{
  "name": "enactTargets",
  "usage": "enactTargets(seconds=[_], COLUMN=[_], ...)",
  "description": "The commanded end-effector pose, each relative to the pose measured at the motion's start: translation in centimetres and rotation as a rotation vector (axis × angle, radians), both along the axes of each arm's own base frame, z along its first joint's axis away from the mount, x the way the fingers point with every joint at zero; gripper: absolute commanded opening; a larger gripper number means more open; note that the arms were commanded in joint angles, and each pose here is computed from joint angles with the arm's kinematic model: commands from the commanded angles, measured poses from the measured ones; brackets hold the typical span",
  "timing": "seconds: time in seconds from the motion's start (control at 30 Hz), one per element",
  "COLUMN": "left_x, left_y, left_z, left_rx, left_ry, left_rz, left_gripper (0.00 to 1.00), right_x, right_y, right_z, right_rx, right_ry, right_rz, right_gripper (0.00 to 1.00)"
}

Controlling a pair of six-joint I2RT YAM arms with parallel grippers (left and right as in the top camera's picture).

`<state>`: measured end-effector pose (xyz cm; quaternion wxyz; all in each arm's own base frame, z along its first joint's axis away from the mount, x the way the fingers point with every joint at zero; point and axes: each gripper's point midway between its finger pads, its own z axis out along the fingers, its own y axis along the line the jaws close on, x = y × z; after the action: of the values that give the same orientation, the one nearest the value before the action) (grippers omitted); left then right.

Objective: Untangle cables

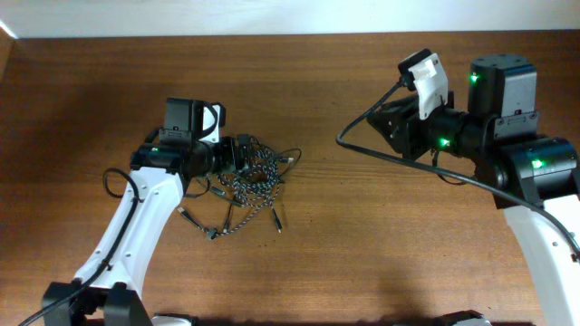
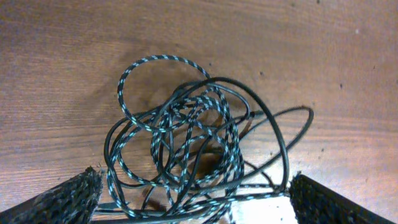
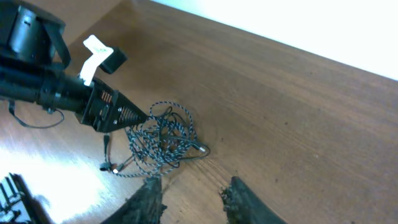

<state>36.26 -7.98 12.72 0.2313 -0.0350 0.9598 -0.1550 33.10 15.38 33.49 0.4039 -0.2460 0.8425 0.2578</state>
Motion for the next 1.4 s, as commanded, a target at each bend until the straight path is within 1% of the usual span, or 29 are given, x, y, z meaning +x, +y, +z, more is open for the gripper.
enactTargets(seconds=[0.0,0.03,0.07,0.1,0.13,0.17,0.2,0.27,0.3,0.37,0.4,0.47,0.5,0.57,0.6,0.63,0.67,0.7,0.77,0.83,0.9,0.97,1.03,1.13,1.17,1.2,1.23,1.27,1.37], left_x=[0.2,-0.3,-1.3,-2.2,-2.8,-3.8,-5.8,-7.1,-7.0,-6.2,-6.1,-6.3,-6.4,-6.5,-6.6,-6.6,-6.6,-6.8,-8.1,-8.1,-7.4,-5.0,-5.0,-4.8,-4.8,-4.8,-4.8,-4.8,-4.4], left_y=[-0.3,-2.3,-5.3,-7.2,-7.2,-5.4,-1.8,0.6,1.7,4.1,5.5,8.4,10.0,10.6,10.6,10.6,10.5,10.5,10.4,9.0,6.6,1.3,-1.0,-1.9,-1.9,-1.9,-1.9,-1.8,0.4], left_z=[0.0,-0.4,-0.6,-0.5,-0.2,0.1,1.8,2.6,2.3,2.0,1.8,1.6,1.6,1.6,1.6,1.6,1.6,1.5,1.0,0.9,1.3,3.7,4.3,4.4,4.4,4.4,4.4,4.5,3.6], left_rx=[-0.090,-0.109,-0.134,-0.126,-0.098,-0.017,0.085,0.154,0.148,0.032,0.008,0.002,-0.002,-0.001,0.000,0.000,-0.001,0.002,0.035,-0.039,-0.125,-0.216,-0.205,-0.196,-0.196,-0.196,-0.196,-0.193,-0.075], left_ry=[0.051,0.080,0.114,0.120,0.117,0.108,0.069,0.052,0.061,0.125,0.152,0.178,0.180,0.180,0.182,0.182,0.184,0.194,0.248,0.281,0.289,0.110,0.053,0.032,0.032,0.032,0.032,0.029,0.028], left_rz=[0.176,0.164,0.155,0.156,0.183,0.295,0.504,0.602,0.671,0.783,0.787,0.841,0.893,0.913,0.913,0.912,0.910,0.910,0.889,0.852,0.707,0.154,-0.022,-0.051,-0.051,-0.051,-0.050,-0.049,0.023], left_gripper=[0.99,1.00,0.91,0.99,0.99,0.99,0.99,0.99,0.99,0.99,0.99,0.99,0.99,0.99,0.99,0.99,0.99,0.99,0.99,0.99,0.97,0.98,1.00,0.99,0.99,1.00,1.00,1.00,0.99], right_x=[-0.1,0.4,0.6,0.6,0.5,0.5,0.7,1.0,1.7,1.2,1.2,-1.0,-2.0,1.9,1.0,0.5,0.4,0.6,0.8,-0.9,-3.9,-4.9,-3.2,-2.3,-1.8,-1.9,-0.7,-0.6,0.6], right_y=[0.0,-0.7,-1.2,-1.6,-2.0,-2.3,-2.0,-1.0,0.0,4.8,6.5,11.4,15.1,19.4,21.7,22.3,21.6,20.6,18.1,13.3,10.9,10.4,9.8,8.9,9.0,8.9,7.9,7.1,5.8], right_z=[0.5,0.2,-0.1,-0.6,-1.1,-1.7,-2.8,-5.2,-8.1,-11.7,-14.5,-21.3,-23.5,-30.4,-29.9,-30.3,-30.8,-29.3,-14.9,-2.1,3.9,5.0,4.2,2.2,1.1,0.5,-0.4,-2.2,-5.8], right_rx=[0.014,-0.018,-0.042,-0.064,-0.080,-0.099,-0.103,-0.081,-0.062,0.181,0.232,0.206,0.167,-0.100,-0.090,-0.136,-0.189,-0.174,0.073,0.242,0.266,0.274,0.345,0.461,0.446,0.421,0.429,0.529,0.559], right_ry=[-0.006,-0.012,-0.009,0.007,0.022,0.044,0.088,0.186,0.294,0.546,0.671,0.914,0.878,0.699,0.657,0.618,0.610,0.633,0.476,0.226,0.049,0.028,0.212,0.513,0.548,0.550,0.590,0.840,1.065], right_rz=[0.007,-0.033,-0.062,-0.082,-0.096,-0.112,-0.100,-0.052,-0.012,0.206,0.249,0.317,0.413,0.069,0.123,0.112,0.078,0.067,0.292,0.341,0.354,0.355,0.141,-0.075,-0.089,-0.079,-0.219,-0.440,-0.623], right_gripper=[0.44,0.50,0.51,0.56,0.58,0.60,0.75,0.99,0.99,0.99,0.92,0.90,0.90,0.84,0.70,0.31,0.04,0.04,0.04,0.04,0.04,0.04,0.04,0.04,0.11,0.10,0.04,0.04,0.04])
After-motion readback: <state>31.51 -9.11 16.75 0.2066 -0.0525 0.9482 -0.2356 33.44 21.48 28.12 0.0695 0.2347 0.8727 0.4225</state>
